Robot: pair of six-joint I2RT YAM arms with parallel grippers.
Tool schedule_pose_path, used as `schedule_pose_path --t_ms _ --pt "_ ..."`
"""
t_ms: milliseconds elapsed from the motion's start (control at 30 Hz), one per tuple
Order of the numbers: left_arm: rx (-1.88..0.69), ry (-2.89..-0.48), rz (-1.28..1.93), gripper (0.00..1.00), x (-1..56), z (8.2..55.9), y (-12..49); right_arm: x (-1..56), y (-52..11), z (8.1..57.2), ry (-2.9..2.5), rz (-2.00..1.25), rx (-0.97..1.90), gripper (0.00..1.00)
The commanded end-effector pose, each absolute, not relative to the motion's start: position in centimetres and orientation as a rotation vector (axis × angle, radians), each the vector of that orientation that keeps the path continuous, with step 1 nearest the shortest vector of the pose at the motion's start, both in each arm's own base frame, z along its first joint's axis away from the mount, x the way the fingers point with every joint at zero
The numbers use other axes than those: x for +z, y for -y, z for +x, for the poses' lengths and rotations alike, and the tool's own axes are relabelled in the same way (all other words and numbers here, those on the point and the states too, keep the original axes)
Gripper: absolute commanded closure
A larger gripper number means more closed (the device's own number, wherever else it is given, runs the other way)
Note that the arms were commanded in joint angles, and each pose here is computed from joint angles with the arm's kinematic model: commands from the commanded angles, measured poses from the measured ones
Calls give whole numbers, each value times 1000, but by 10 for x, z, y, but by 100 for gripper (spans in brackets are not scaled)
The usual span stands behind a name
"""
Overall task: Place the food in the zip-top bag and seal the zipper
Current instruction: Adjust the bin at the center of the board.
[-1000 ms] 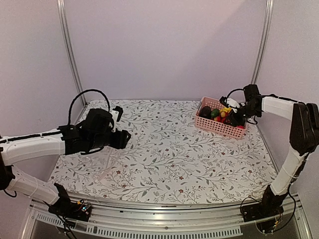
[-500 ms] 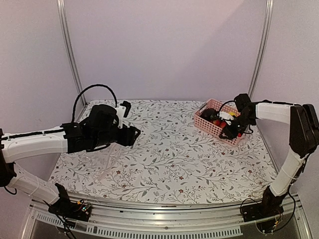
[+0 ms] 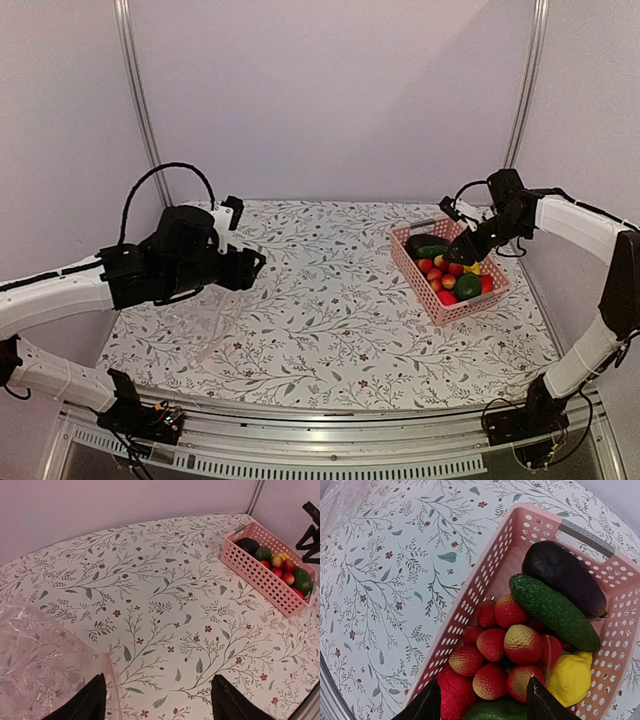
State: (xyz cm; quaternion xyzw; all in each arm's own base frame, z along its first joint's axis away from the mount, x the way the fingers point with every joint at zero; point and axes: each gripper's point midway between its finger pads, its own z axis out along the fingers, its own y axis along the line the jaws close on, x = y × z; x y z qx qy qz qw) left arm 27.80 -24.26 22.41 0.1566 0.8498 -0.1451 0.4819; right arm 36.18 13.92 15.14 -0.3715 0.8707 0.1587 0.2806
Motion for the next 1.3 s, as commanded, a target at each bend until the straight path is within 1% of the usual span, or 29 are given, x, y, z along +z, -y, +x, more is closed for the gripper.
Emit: schedule_pose_path --t_ms 0,133,200,367,467,600,700,733,900,1100,1200,1267 --pt "-176 -2162 455 29 202 269 222 183 -94 410 -2308 -753 327 46" --pt "-129 -2224 448 30 187 265 214 179 -37 456 -2353 -562 171 50" --pt "-113 -2261 442 30 178 264 213 161 -20 472 -2397 -530 110 51" --pt "-26 -2347 390 27 157 261 200 115 -10 491 -2492 -484 104 54" --pt "22 -2381 391 26 145 261 196 92 -7 494 -2532 -463 106 59" --pt "48 -2422 406 27 133 258 194 74 -10 483 -2571 -447 147 68" --pt "85 -2432 400 29 125 258 189 68 -10 470 -2593 -427 150 84" --pt "107 -2437 392 29 123 258 187 64 -11 464 -2610 -420 159 88" --pt "244 -2446 327 35 117 264 171 59 -17 433 -2648 -384 220 92" --pt "266 -2460 274 41 101 268 165 54 -31 391 -2688 -362 333 99" --pt "285 -2457 249 46 95 272 161 56 -33 382 -2685 -370 337 100" --pt "298 -2459 237 50 89 275 158 57 -34 376 -2682 -378 345 100"
